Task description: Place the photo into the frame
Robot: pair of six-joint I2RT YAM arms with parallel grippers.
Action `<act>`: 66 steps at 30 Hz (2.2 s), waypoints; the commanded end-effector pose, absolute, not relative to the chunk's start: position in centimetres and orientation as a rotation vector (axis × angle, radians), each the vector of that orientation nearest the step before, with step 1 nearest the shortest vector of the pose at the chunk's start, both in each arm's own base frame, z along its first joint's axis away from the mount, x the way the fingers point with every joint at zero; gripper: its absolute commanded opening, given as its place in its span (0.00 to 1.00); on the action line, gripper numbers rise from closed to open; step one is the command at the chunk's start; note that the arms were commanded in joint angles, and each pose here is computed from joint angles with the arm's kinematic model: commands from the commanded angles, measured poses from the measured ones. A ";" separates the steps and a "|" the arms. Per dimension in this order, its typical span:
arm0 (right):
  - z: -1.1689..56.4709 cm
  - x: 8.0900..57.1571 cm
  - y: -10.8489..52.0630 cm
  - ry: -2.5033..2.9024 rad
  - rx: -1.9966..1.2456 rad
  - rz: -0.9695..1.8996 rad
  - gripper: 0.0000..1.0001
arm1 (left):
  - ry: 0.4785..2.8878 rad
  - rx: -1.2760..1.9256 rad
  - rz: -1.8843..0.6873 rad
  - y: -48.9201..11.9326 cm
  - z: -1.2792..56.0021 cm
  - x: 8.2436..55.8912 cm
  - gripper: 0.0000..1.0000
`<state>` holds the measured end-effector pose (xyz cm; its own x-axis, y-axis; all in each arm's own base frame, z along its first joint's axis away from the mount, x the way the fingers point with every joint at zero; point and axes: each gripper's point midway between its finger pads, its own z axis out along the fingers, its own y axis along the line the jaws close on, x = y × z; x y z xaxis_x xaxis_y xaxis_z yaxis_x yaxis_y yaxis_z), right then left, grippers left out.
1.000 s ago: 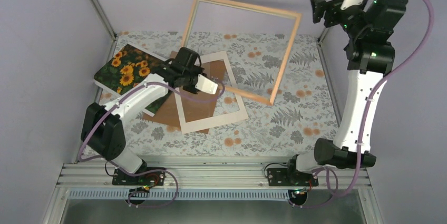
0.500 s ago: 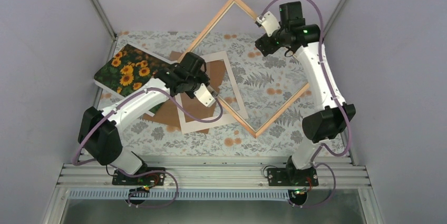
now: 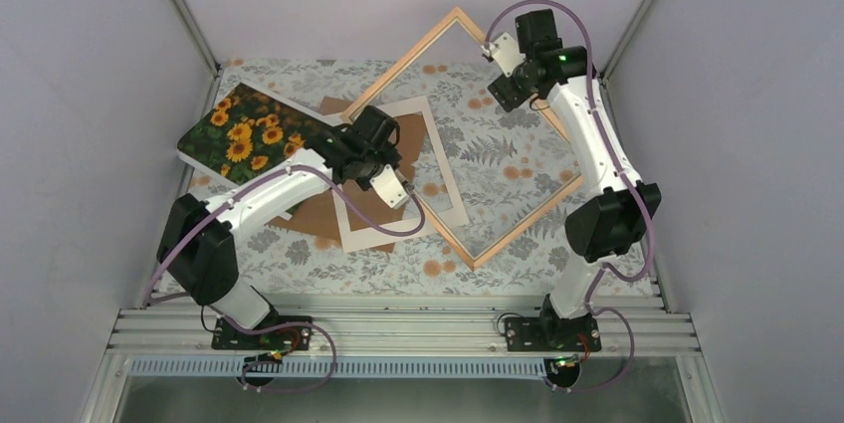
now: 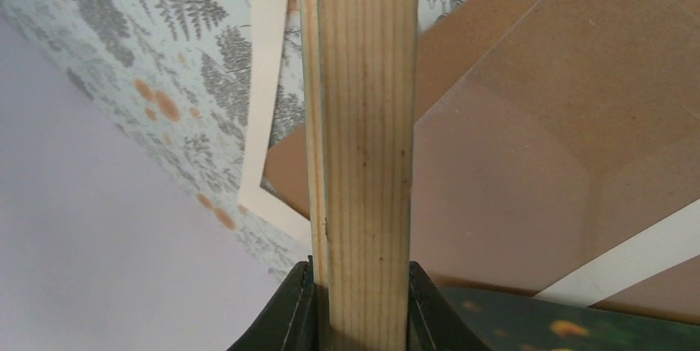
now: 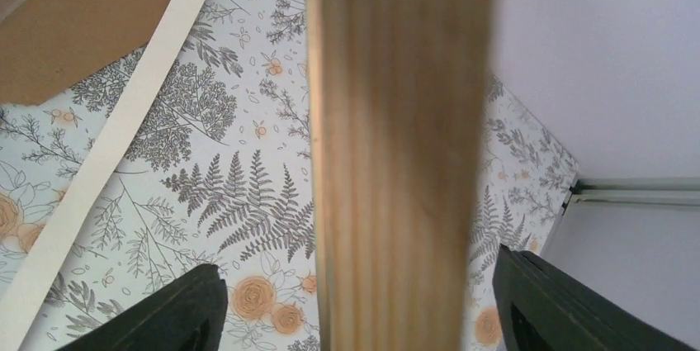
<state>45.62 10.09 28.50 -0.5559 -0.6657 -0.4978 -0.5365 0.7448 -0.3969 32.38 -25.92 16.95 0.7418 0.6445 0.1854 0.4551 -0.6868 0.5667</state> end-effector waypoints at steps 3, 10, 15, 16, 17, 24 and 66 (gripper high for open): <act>28.3 45.2 9.8 2.306 -0.923 -0.301 0.54 | 0.836 2.401 0.537 -27.3 17.9 33.6 0.02; 26.0 45.2 8.4 2.365 -0.873 -0.259 0.05 | 0.872 2.372 0.517 -28.1 18.0 34.4 0.05; 24.8 45.4 7.5 2.414 -0.849 -0.204 0.55 | 0.832 2.383 0.500 -28.3 18.0 33.9 0.05; 24.6 45.5 7.5 2.414 -0.852 -0.211 0.56 | 0.824 2.384 0.500 -28.3 17.9 33.9 0.05; 24.4 45.6 7.4 2.415 -0.852 -0.218 0.56 | 0.818 2.385 0.500 -28.3 18.0 33.9 0.05; 23.8 46.4 6.4 2.427 -0.827 -0.242 0.16 | 0.829 2.379 0.501 -28.5 18.1 34.2 0.06; 4.8 40.5 -11.6 2.843 0.199 0.224 0.51 | 2.010 1.204 -0.358 -21.1 14.4 42.0 1.00</act>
